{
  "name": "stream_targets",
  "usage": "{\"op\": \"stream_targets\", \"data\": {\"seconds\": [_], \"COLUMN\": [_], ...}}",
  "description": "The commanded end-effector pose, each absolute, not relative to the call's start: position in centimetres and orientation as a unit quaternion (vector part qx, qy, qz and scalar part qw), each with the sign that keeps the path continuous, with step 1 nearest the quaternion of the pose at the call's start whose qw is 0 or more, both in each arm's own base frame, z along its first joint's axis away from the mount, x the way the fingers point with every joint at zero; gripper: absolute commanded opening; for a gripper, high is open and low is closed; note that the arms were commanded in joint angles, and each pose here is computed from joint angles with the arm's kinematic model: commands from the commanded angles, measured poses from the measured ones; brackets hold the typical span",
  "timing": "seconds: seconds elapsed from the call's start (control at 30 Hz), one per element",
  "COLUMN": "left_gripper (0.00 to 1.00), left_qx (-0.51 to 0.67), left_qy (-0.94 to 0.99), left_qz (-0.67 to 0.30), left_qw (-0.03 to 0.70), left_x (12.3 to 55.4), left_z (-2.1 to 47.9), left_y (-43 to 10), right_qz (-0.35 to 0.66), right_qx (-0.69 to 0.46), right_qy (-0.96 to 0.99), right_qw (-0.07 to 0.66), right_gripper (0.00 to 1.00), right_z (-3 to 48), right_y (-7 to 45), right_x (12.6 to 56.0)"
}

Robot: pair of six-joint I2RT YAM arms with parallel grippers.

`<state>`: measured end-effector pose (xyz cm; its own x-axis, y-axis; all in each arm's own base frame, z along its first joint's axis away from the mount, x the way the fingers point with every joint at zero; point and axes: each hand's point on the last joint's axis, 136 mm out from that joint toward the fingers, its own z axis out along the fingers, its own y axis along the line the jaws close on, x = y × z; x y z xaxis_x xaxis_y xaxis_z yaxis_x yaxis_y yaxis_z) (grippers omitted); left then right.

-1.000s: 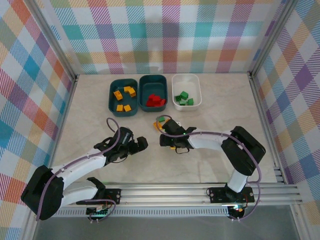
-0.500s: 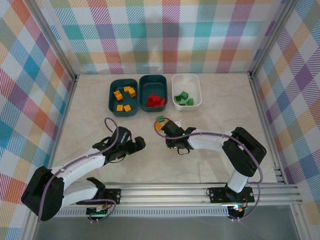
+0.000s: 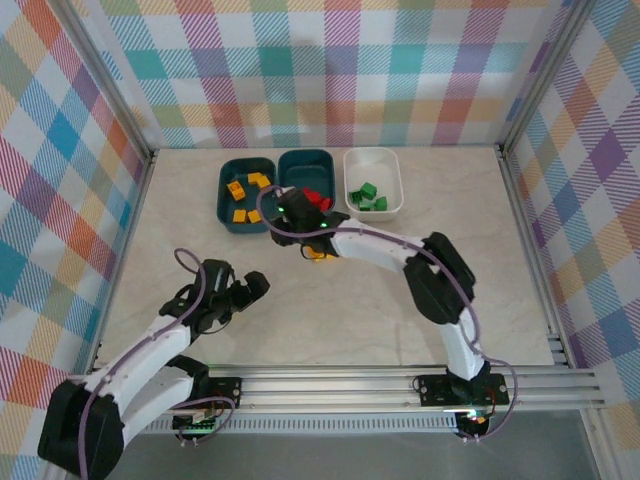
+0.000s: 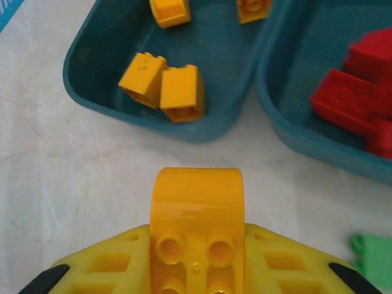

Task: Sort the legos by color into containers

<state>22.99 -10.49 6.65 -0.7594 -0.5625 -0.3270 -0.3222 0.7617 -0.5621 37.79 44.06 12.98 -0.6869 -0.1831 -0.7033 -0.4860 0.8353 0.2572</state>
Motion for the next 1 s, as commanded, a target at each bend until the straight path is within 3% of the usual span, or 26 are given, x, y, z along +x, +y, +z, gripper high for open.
{"op": "stream_targets", "data": {"seconds": [0.0,0.23,0.4,0.47,0.5,0.53,0.6,0.83,0.97], "left_gripper": [1.00,1.00,1.00,1.00,1.00,1.00,1.00,1.00,1.00], "left_qx": [-0.258,-0.277,-0.277,-0.275,-0.274,-0.273,-0.267,-0.255,-0.241], "left_qy": [0.913,0.913,0.910,0.911,0.911,0.912,0.912,0.911,0.912], "left_qz": [-0.230,-0.237,-0.252,-0.251,-0.252,-0.252,-0.257,-0.269,-0.272], "left_qw": [0.218,0.184,0.176,0.177,0.177,0.176,0.176,0.181,0.190], "left_x": [21.0,19.5,19.2,19.1,19.1,19.1,19.2,20.1,20.8], "left_z": [4.8,2.4,2.7,2.9,2.9,2.9,3.2,4.4,5.2], "left_y": [-9.6,-9.8,-10.2,-10.2,-10.2,-10.2,-10.5,-11.2,-11.5], "right_qz": [0.246,0.289,0.289,0.294,0.295,0.294,0.287,0.277,0.222], "right_qx": [-0.207,-0.206,-0.182,-0.171,-0.170,-0.170,-0.180,-0.192,-0.183], "right_qy": [0.880,0.878,0.875,0.874,0.875,0.876,0.873,0.860,0.882], "right_qw": [0.349,0.322,0.342,0.347,0.345,0.343,0.350,0.384,0.374], "right_gripper": [0.27,0.28,0.30,0.40,0.54,0.62,0.65,0.64,0.62], "right_z": [14.1,14.4,14.8,15.2,15.3,15.5,16.5,20.3,16.9], "right_y": [46.4,50.4,50.5,50.3,50.3,50.1,49.9,46.2,40.1], "right_x": [39.0,41.3,44.4,45.9,46.4,46.8,47.1,44.1,40.2]}}
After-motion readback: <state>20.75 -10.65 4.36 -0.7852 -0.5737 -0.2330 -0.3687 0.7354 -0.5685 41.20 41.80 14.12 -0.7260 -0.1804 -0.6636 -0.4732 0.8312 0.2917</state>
